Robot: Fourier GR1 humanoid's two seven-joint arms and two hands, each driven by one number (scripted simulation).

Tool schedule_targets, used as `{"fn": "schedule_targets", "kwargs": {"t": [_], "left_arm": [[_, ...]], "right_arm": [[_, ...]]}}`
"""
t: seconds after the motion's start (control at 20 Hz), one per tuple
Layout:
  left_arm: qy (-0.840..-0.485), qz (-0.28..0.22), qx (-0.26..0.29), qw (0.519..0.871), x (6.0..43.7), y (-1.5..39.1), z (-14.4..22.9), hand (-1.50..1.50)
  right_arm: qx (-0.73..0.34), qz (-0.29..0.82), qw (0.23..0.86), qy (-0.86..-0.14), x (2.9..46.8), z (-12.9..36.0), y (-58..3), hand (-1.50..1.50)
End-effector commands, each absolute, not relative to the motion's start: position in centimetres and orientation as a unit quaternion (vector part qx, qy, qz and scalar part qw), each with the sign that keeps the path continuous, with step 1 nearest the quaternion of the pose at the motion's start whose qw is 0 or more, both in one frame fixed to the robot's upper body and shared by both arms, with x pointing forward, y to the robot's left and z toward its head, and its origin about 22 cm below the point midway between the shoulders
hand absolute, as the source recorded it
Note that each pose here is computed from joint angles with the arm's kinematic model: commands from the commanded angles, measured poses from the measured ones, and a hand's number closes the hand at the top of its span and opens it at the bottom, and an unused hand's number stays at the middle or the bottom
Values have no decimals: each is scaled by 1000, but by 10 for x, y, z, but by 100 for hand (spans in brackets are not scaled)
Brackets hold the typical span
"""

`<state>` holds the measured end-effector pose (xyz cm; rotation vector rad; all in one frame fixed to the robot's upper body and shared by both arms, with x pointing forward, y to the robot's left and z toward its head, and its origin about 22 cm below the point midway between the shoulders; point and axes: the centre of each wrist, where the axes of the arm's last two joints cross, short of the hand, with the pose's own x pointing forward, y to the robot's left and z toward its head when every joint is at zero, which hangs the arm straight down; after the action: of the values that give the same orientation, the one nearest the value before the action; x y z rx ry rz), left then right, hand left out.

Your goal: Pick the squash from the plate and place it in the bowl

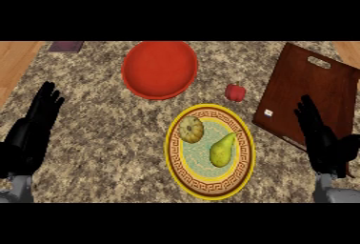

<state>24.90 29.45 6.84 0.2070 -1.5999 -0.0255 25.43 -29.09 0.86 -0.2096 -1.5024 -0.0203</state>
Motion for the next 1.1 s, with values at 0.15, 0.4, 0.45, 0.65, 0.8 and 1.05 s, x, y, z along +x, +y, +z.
{"fn": "schedule_targets", "kwargs": {"t": [0.15,0.4,0.45,0.65,0.8,1.05], "left_arm": [[-752,4,31,659,265,282,83,0],[-747,17,-28,664,261,266,73,0],[-750,14,-34,661,266,283,75,0],[-746,26,-42,664,270,288,65,0],[-743,24,-37,668,265,290,60,0],[-743,11,-55,667,272,278,70,0]], "right_arm": [[-89,128,680,-717,304,53,-173,-150],[-344,187,626,-674,313,40,-197,-150],[-333,168,619,-691,317,44,-161,-150],[-387,225,549,-706,332,62,-109,-150],[-440,277,543,-660,355,93,-94,-150],[-461,405,609,-501,375,118,-60,-150]]}}
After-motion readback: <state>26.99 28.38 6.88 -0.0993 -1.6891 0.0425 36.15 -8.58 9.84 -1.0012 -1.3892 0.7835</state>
